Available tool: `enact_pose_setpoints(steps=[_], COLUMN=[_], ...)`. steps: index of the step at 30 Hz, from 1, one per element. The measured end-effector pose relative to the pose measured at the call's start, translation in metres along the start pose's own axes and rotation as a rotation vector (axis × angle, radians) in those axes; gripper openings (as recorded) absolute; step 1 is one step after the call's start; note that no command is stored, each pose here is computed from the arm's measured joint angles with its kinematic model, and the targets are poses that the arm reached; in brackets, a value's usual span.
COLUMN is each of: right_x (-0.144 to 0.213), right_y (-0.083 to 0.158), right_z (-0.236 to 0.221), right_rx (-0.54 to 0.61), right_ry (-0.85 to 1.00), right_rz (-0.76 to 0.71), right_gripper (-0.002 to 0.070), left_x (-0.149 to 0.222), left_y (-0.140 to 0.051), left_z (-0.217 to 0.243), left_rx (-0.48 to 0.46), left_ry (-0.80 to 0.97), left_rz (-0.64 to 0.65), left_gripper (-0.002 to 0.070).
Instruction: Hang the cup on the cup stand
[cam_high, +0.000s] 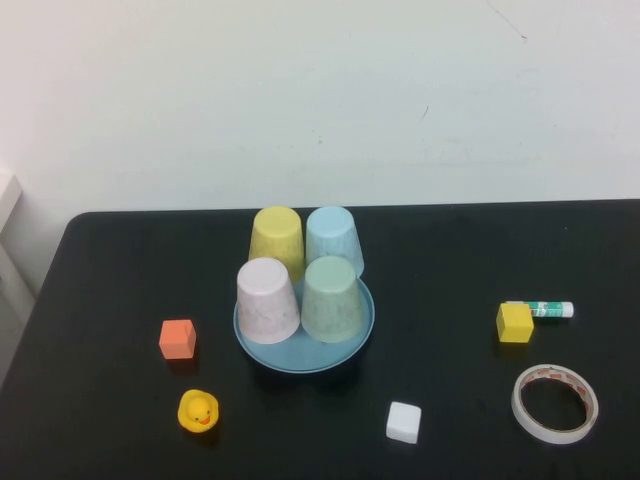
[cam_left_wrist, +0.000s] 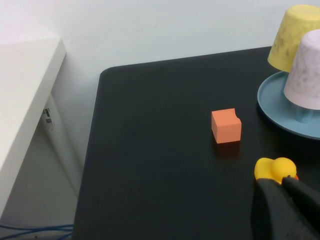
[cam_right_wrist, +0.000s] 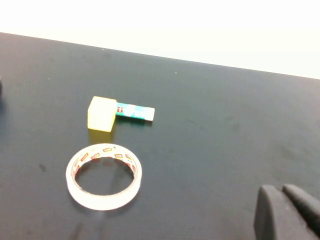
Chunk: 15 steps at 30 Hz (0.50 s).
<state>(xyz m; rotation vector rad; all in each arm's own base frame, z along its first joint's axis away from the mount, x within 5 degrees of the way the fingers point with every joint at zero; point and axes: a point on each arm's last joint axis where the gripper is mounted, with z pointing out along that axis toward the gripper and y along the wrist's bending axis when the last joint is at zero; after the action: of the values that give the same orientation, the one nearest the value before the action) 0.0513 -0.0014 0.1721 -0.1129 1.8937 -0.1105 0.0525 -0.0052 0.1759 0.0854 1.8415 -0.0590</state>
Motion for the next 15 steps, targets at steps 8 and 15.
enact_pose_setpoints(steps=[8, 15], right_x=[0.0, 0.0004], right_y=[-0.0001, -0.0023], right_z=[0.0, -0.0001], right_rx=[0.001, 0.043], right_ry=[0.0, 0.006], right_rz=[0.0, 0.015], right_gripper=[0.0, 0.0], left_x=[0.0, 0.0], left_y=[0.0, 0.0], left_z=[0.0, 0.0], left_rx=[0.0, 0.0], left_ry=[0.0, 0.0], left_rz=[0.0, 0.0], left_gripper=[-0.0001, -0.0001])
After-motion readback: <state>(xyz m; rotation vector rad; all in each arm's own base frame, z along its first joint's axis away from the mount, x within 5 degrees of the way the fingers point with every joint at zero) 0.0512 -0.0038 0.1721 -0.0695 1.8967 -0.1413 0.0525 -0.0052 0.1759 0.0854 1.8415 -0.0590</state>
